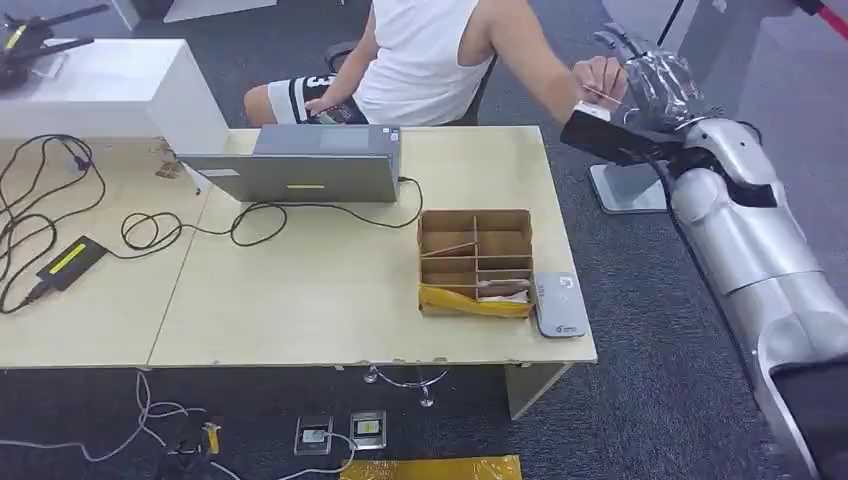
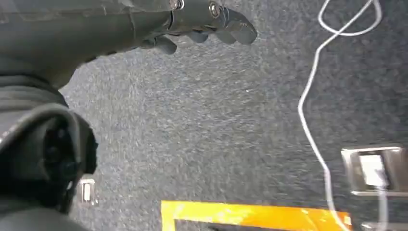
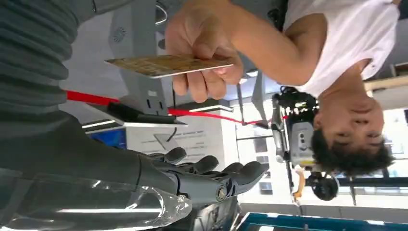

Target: Pass the card to the sensor for recognition and then transmit it.

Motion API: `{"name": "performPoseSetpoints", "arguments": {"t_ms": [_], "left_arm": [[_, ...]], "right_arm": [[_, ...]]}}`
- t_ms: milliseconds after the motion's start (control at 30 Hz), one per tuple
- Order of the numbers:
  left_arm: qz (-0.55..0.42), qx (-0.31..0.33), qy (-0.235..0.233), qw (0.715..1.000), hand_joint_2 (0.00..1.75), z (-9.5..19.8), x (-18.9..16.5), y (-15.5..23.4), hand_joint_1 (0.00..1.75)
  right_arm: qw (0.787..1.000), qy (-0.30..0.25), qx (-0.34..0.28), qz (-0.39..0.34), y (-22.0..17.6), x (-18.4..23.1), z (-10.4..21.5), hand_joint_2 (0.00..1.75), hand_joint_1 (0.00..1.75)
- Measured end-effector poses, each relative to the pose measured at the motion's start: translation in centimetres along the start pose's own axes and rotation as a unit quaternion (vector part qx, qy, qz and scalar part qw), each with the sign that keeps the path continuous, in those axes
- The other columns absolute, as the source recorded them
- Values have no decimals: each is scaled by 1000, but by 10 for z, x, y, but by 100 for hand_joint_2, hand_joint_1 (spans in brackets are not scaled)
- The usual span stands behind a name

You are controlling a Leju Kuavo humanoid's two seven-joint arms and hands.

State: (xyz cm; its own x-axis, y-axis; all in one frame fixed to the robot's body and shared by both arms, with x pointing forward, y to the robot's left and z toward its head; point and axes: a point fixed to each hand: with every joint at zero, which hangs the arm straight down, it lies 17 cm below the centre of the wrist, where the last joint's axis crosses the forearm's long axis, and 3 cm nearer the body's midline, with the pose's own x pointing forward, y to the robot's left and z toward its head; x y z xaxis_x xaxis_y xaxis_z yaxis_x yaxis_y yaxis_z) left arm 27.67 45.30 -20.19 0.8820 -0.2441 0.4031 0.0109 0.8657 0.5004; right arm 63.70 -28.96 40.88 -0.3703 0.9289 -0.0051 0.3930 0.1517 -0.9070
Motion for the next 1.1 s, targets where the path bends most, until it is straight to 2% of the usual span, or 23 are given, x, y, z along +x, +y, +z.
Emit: {"name": "performPoseSetpoints", "arguments": {"t_ms": [267, 533, 567, 600, 633, 1100], "left_arm": [[18, 6, -11, 1000, 0, -8, 86, 39, 0], [3, 9, -14, 1000, 0, -8, 90, 44, 0], [2, 10, -14, 1000, 0, -8, 90, 44, 0], [1, 10, -14, 1000, 0, -9, 90, 45, 0], [0, 11, -15, 1000, 0, -9, 90, 45, 0], [-4, 24, -15, 1000, 0, -10, 89, 53, 0]], "right_arm": [[999, -27, 11, -17, 20, 35, -13, 175, 0], [999, -32, 22, -19, 28, 45, -17, 175, 0], [999, -31, 23, -20, 29, 45, -17, 175, 38], [999, -31, 24, -21, 29, 45, -17, 175, 157], [999, -30, 26, -21, 30, 45, -17, 175, 175], [998, -33, 48, -23, 42, 53, -18, 175, 175]]}}
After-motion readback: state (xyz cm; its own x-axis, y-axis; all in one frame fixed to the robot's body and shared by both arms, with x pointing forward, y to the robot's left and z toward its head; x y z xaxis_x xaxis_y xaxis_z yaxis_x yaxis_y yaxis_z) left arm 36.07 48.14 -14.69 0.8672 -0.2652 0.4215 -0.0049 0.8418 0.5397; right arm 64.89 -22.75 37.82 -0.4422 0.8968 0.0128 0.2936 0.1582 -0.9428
